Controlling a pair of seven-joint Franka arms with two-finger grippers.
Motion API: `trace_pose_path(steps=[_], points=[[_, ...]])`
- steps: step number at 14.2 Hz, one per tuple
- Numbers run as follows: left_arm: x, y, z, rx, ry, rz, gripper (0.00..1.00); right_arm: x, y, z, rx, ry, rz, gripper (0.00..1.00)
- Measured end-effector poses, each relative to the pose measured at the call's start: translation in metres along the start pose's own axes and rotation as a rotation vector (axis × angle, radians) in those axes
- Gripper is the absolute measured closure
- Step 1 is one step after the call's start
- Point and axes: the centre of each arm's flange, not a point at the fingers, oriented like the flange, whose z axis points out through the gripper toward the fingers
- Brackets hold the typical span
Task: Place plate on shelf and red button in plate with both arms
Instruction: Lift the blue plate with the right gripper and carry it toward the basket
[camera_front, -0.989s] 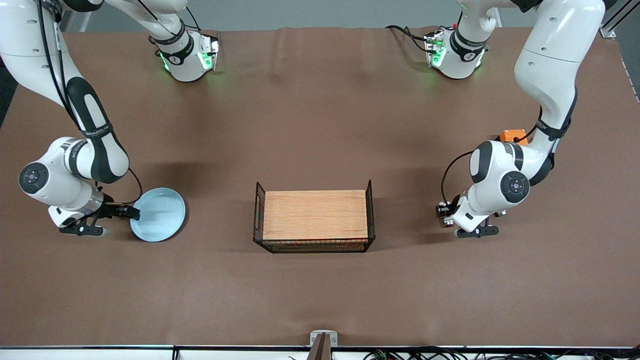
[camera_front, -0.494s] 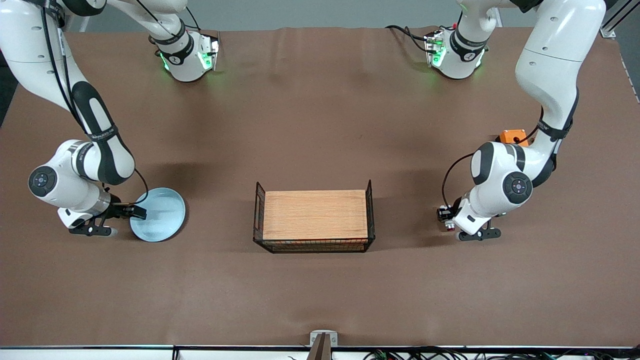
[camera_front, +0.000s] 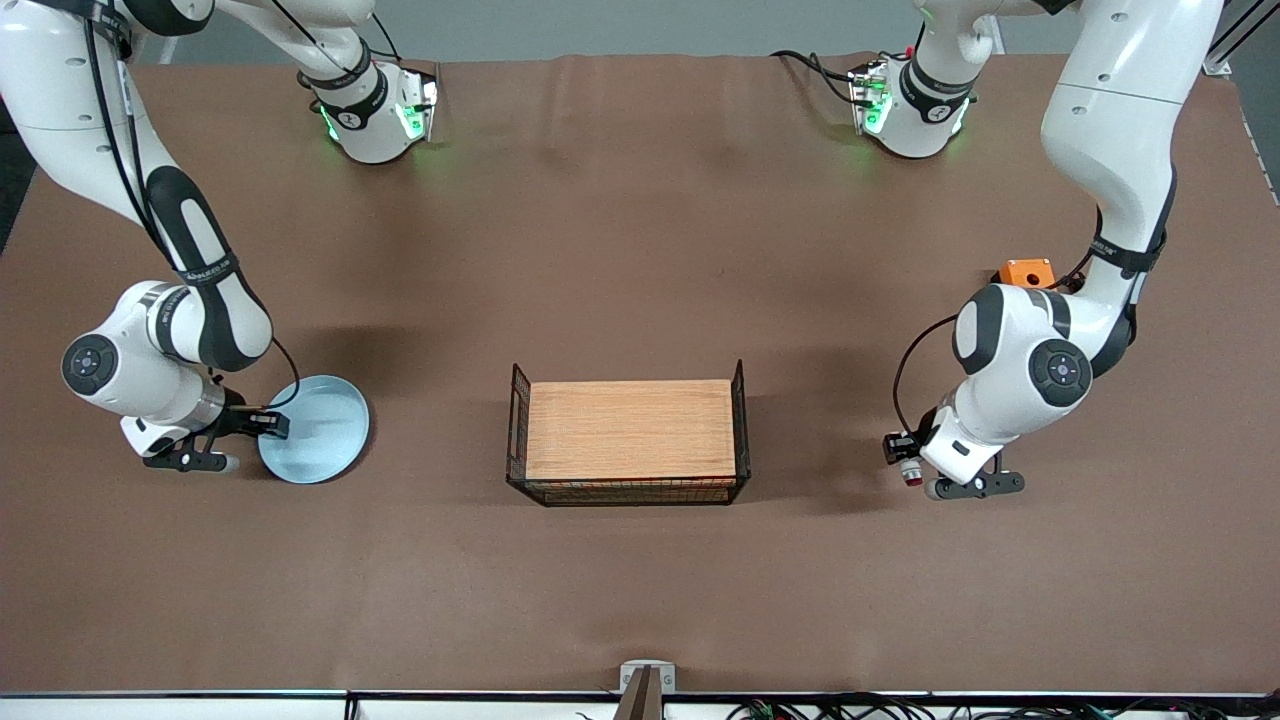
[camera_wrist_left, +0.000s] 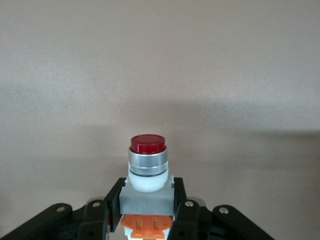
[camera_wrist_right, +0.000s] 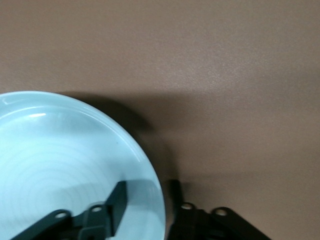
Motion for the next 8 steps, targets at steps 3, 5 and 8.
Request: trace_pose_path(steps=[3, 5, 8], points=[[0.001, 0.002, -0.016, 0.005, -0.008, 0.003, 0.58, 0.002, 0.001, -0.004, 0.0, 0.004, 0.0, 0.89], [0.002, 0.004, -0.032, 0.009, -0.013, 0.001, 0.58, 0.004, 0.0, -0.008, 0.001, 0.009, -0.002, 0.93], [0.003, 0.007, -0.052, 0.013, -0.012, -0.011, 0.58, 0.01, -0.001, -0.017, 0.029, -0.021, 0.023, 0.96]])
